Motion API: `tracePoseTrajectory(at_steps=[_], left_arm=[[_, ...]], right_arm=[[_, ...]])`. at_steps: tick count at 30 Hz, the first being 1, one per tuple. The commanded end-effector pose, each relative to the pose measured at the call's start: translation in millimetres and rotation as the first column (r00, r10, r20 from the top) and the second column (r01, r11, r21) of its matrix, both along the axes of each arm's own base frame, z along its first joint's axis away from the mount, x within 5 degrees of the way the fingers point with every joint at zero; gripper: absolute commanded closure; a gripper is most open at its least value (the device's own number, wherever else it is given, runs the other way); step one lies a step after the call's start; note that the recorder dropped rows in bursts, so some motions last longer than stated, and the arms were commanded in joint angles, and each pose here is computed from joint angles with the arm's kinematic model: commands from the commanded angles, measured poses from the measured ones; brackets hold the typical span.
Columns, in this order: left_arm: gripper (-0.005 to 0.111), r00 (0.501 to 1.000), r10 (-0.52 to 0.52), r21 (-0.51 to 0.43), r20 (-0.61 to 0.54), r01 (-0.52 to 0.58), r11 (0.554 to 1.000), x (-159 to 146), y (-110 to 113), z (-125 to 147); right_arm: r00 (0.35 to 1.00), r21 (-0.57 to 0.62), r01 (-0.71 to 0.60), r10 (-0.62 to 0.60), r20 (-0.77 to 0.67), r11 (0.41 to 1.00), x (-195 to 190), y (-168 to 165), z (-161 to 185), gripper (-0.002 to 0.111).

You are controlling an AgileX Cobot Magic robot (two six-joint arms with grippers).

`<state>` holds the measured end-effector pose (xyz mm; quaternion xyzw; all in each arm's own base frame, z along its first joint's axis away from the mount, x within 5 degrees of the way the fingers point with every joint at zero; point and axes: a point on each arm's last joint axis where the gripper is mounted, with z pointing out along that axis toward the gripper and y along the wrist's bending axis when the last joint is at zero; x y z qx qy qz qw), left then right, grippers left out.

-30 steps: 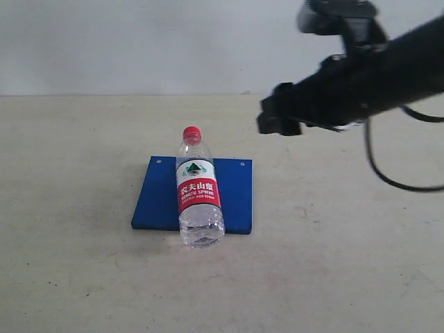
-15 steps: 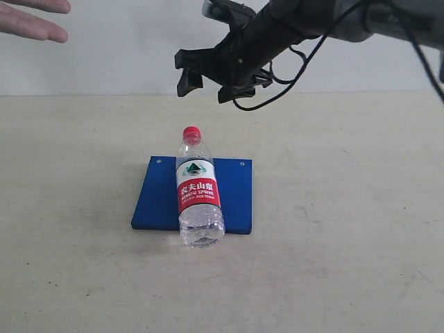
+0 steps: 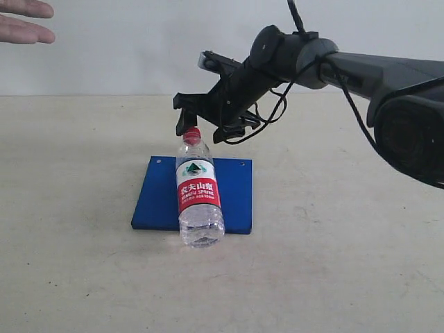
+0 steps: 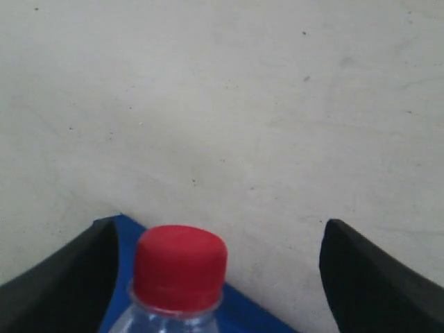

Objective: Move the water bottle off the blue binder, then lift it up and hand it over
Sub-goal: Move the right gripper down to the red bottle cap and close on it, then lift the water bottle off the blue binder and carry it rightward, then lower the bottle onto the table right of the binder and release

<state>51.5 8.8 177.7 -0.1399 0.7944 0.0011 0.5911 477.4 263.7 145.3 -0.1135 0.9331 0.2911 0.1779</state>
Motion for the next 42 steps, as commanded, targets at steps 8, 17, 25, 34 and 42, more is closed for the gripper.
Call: tracePoseTrajectory(at_steps=[8, 17, 25, 34, 42], left_arm=[[0.102, 1.0, 0.003, -0.01, 0.006, -0.003, 1.0, 0, 0, 1], [0.102, 1.0, 0.003, -0.01, 0.006, -0.003, 1.0, 0, 0, 1], [0.102, 1.0, 0.003, -0.01, 0.006, -0.003, 1.0, 0, 0, 1], [0.102, 1.0, 0.003, -0.01, 0.006, -0.003, 1.0, 0, 0, 1], [0.102, 1.0, 0.003, -0.01, 0.006, -0.003, 1.0, 0, 0, 1]], right_arm=[[0.997, 0.08, 0.014, -0.008, -0.081, 0.997, -1, 3, -8, 0.081], [0.998, 0.064, -0.064, 0.064, -0.005, 0.996, -1, 0, 8, 0.108], [0.973, 0.017, -0.018, 0.013, 0.229, 1.0, 12, -53, 95, 0.108], [0.906, -0.249, 0.161, -0.044, 0.42, 0.955, 29, -155, 140, 0.108], [0.895, -0.312, 0.127, 0.027, 0.446, 0.941, 33, -173, 139, 0.108]])
